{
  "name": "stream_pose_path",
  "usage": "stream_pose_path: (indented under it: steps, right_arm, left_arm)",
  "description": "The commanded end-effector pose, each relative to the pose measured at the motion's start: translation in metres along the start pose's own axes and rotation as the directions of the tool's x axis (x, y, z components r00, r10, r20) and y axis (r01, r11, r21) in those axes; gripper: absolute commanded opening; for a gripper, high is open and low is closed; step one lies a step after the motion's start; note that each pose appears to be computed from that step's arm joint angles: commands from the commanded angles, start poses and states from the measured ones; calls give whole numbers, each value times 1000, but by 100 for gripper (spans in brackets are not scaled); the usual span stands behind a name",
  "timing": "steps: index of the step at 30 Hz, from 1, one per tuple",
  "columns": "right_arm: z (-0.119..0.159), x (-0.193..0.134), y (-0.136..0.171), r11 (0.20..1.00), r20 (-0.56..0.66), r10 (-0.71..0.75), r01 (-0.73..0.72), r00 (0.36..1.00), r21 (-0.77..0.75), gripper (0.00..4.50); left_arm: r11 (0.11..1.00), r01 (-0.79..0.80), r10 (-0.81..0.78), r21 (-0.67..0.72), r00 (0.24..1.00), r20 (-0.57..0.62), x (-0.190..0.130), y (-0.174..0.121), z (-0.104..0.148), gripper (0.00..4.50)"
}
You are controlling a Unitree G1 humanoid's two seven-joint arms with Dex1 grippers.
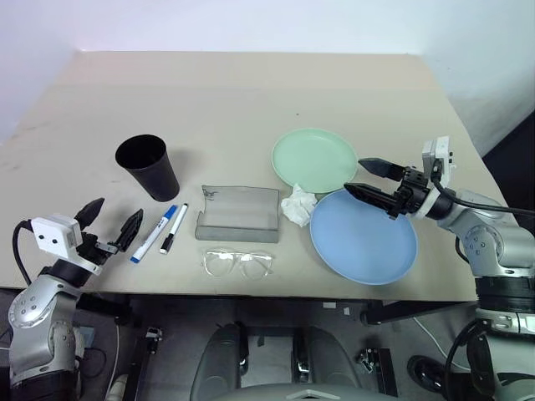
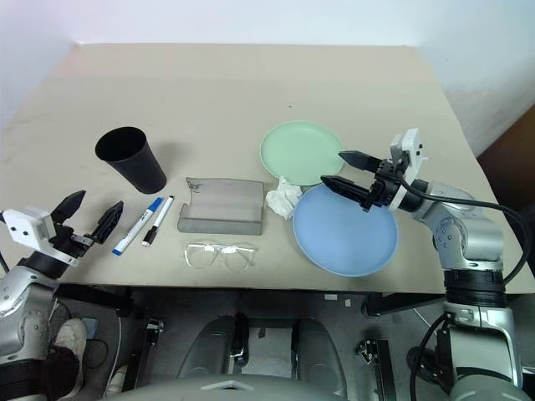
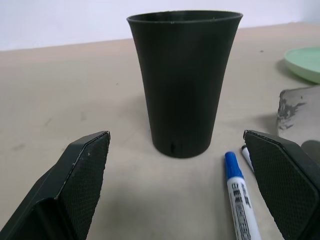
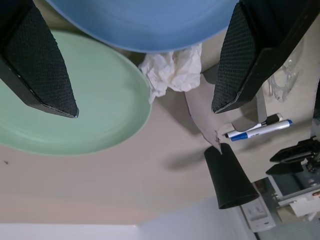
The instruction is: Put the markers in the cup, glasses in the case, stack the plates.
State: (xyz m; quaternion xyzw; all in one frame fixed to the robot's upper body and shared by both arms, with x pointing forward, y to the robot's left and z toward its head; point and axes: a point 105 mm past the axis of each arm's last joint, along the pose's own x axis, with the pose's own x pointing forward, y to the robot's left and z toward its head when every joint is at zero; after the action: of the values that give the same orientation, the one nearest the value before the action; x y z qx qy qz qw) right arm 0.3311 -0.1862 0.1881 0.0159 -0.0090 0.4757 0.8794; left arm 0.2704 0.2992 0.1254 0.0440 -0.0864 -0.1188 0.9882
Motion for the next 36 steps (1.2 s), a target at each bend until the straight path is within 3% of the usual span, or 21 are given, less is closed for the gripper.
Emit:
stream_pose_path:
  steps: [1,8,14,28,36]
  right_arm:
    - [11,3,2,999,19,20,-19,1000,-41,448]
    - [10,4,3,1000,12,24,-23,1000,-18,448]
    - [10,3,4,1000,-25,17,-17,1000,-12,448]
    - [8,-18,-16,992,-198,-117,122,973,14,448]
    - [-1,-40,-30,970,-339,-222,243,914,22,448]
  left_arm:
    - [999,-27,26,31,999,47,-2,4,13,450]
    - [999,-16,13,45,998,56,2,0,15,450]
    - [985,170,-170,11,985,14,-2,-21,22,450]
    - [835,549,-550,-38,835,-8,8,-91,33,450]
    - [763,645,-645,-51,764,-1,20,-105,36,450]
